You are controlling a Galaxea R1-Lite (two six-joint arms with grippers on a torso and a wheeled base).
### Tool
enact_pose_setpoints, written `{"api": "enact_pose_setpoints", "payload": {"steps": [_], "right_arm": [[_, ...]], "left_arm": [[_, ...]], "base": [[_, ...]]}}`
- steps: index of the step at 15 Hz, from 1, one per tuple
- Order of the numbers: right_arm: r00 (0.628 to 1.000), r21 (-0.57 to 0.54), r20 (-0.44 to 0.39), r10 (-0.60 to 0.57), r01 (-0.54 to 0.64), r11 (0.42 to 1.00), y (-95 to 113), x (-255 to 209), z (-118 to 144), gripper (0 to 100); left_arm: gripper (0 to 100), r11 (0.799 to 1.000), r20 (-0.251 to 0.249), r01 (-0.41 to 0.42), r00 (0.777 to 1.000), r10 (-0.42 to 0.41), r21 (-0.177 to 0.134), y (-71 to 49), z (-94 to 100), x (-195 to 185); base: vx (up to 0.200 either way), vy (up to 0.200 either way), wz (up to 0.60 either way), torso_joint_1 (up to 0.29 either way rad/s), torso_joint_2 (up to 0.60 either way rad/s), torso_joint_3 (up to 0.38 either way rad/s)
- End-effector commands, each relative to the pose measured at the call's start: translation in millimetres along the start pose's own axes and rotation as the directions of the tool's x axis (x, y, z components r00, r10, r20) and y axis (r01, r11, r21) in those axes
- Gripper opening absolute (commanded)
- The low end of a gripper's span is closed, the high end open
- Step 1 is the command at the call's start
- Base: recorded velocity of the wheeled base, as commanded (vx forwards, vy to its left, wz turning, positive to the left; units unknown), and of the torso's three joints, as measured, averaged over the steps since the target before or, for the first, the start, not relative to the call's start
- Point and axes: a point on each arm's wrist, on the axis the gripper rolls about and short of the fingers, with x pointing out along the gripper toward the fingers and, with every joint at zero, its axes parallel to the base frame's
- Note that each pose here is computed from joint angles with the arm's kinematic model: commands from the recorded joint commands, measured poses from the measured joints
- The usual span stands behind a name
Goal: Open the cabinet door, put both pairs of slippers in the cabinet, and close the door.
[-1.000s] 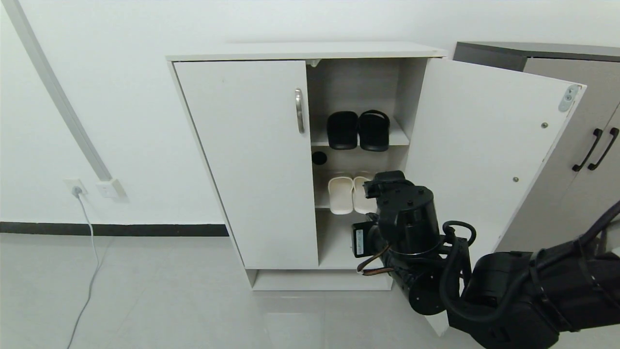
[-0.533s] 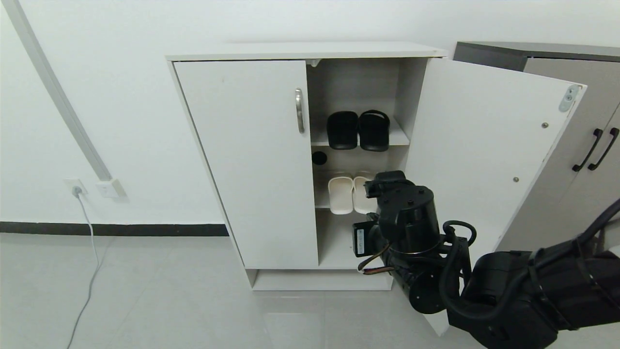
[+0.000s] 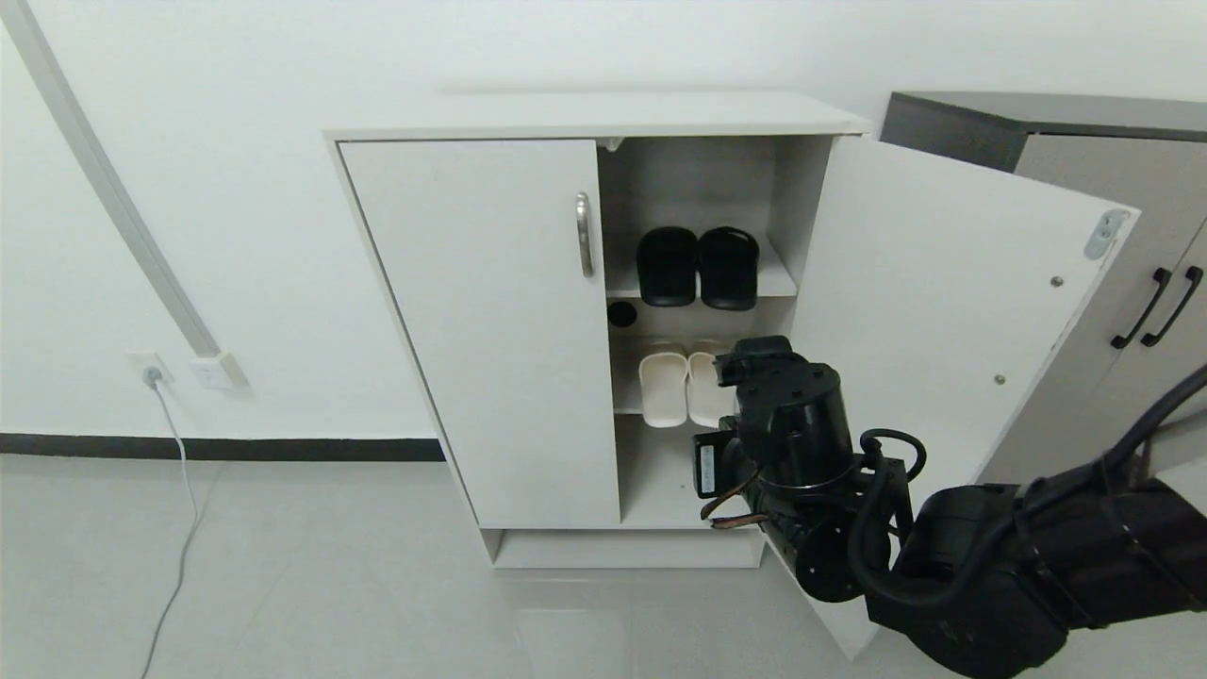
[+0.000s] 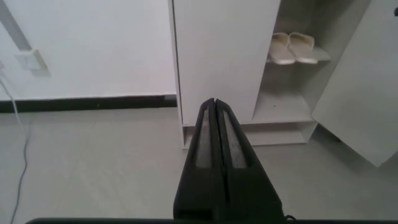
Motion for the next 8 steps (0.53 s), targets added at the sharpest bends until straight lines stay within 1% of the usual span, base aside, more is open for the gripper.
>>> {"api": "enact_pose_setpoints", "payload": {"steps": [1, 3, 8], "right_arm": [[1.0, -0.002, -0.003, 0.001, -0.001, 1.0, 0.2, 0.2, -0.8, 0], [1.0, -0.003, -0.004, 0.001, -0.001, 1.0, 0.4, 0.5, -1.4, 0], [1.0, -0.004, -0.006, -0.006, 0.006, 1.0, -0.9, 2.8, -2.1, 0]], "left_arm": [[0, 1.0, -0.001, -0.002, 1.0, 0.002, 0.0, 0.0, -0.1, 0.0], [0, 1.0, -0.001, -0.002, 1.0, 0.002, 0.0, 0.0, -0.1, 0.0], [0, 1.0, -0.001, -0.002, 1.0, 0.002, 0.0, 0.0, -0.1, 0.0]], "base": [[0.0, 0.0, 0.0, 0.046, -0.55, -0.373], [0.0, 0.0, 0.0, 0.049, -0.49, -0.356], [0.0, 0.0, 0.0, 0.121, -0.47, -0.349]]}}
